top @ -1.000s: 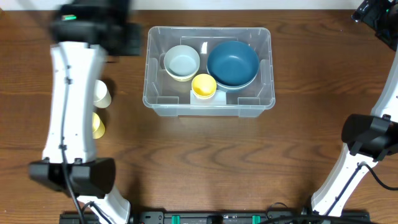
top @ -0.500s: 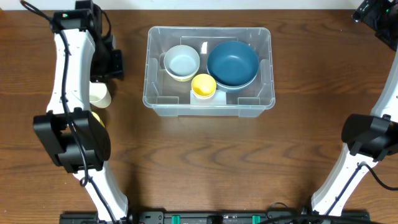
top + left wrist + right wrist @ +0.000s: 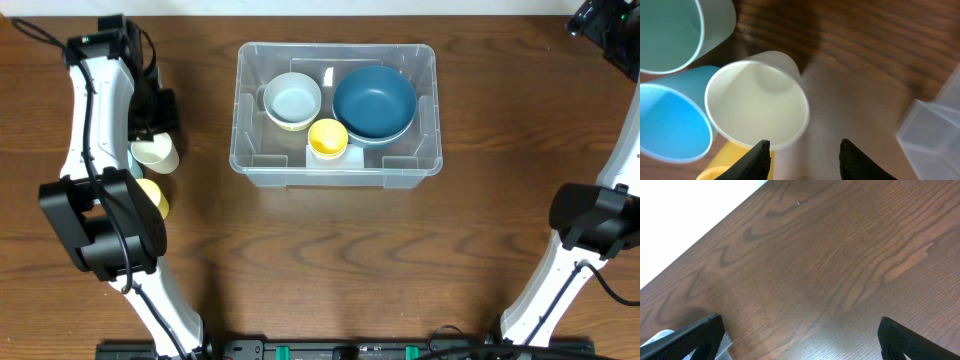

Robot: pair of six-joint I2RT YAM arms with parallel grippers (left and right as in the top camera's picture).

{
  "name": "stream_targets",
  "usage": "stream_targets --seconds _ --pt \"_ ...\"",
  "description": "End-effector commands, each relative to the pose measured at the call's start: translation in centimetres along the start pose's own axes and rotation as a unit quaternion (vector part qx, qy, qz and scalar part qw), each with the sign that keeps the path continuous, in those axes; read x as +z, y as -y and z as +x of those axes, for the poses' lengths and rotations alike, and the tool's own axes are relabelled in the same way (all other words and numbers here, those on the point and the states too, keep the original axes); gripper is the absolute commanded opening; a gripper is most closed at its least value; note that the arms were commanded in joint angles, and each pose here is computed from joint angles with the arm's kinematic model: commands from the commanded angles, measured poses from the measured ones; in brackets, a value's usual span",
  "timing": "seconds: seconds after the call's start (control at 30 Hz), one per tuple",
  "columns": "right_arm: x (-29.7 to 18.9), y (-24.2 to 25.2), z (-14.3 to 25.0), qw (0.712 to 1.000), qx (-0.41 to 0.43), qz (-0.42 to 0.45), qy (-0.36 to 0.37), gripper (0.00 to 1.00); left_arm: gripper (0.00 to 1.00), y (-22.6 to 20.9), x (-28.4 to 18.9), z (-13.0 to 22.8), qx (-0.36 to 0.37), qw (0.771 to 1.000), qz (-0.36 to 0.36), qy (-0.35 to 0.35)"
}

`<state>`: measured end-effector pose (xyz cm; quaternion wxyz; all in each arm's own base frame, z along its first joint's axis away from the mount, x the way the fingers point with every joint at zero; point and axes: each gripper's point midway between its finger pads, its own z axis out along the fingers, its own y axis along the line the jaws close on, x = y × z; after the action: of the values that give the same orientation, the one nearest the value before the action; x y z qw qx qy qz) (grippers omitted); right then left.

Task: Pack container
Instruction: 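Move the left gripper to the white cup and grasp it, then carry the white cup into the bin onto the yellow cup, release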

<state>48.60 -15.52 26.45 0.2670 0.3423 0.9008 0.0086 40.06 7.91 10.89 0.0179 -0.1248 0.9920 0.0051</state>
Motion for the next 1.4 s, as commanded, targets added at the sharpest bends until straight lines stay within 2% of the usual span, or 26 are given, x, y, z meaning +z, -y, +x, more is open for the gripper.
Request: stream_targets --seconds 0.0,0.23,0.27,0.37,0.4,0.6,0.77,0.93,1.07,1.2,1.37 --pt "-1.8 -0.1 -0.4 1.000 0.009 -0.008 0.016 0.99 0.46 -0.4 3.3 1.1 0.008 0.999 -0.009 -0.030" --pt "-1.8 -0.1 -0.4 1.000 0.009 -0.008 0.016 0.99 0.43 -0.4 6.3 1.9 0.006 0.999 -0.009 -0.035" --pt "-1.8 -0.1 -0.4 1.000 0.009 -0.008 0.016 0.99 0.38 -0.4 6.4 2.0 0.004 0.999 -0.009 -0.036" --pt "-1.8 -0.1 -0.4 1.000 0.009 -0.008 0.016 0.99 0.10 -0.4 6.3 2.0 -0.004 0.999 -0.009 -0.037" --pt "-1.8 -0.1 -0.4 1.000 0.009 -0.008 0.016 0.99 0.06 -0.4 6.2 2.0 -0.004 0.999 -0.009 -0.038" --pt "-1.8 -0.1 -0.4 1.000 0.009 -0.008 0.016 0.99 0.06 0.3 3.6 1.8 -0.007 0.999 -0.009 -0.033" --pt "-1.8 -0.1 -0.4 1.000 0.009 -0.008 0.016 0.99 0.06 2.9 -3.1 0.9 0.026 0.999 -0.003 0.025" --pt "-1.8 -0.1 -0.4 1.000 0.009 -0.008 0.016 0.99 0.06 8.5 -11.9 1.5 0.094 0.988 0.020 0.122" --pt "-1.8 -0.1 -0.4 1.000 0.009 -0.008 0.016 0.99 0.06 15.2 -17.1 3.9 0.191 0.960 0.052 0.197" --pt "-1.8 -0.1 -0.4 1.000 0.009 -0.008 0.016 0.99 0.06 21.1 -18.5 6.9 0.270 0.934 0.079 0.221" --pt "-1.8 -0.1 -0.4 1.000 0.009 -0.008 0.016 0.99 0.06 25.7 -16.2 9.2 0.328 0.921 0.084 0.192"
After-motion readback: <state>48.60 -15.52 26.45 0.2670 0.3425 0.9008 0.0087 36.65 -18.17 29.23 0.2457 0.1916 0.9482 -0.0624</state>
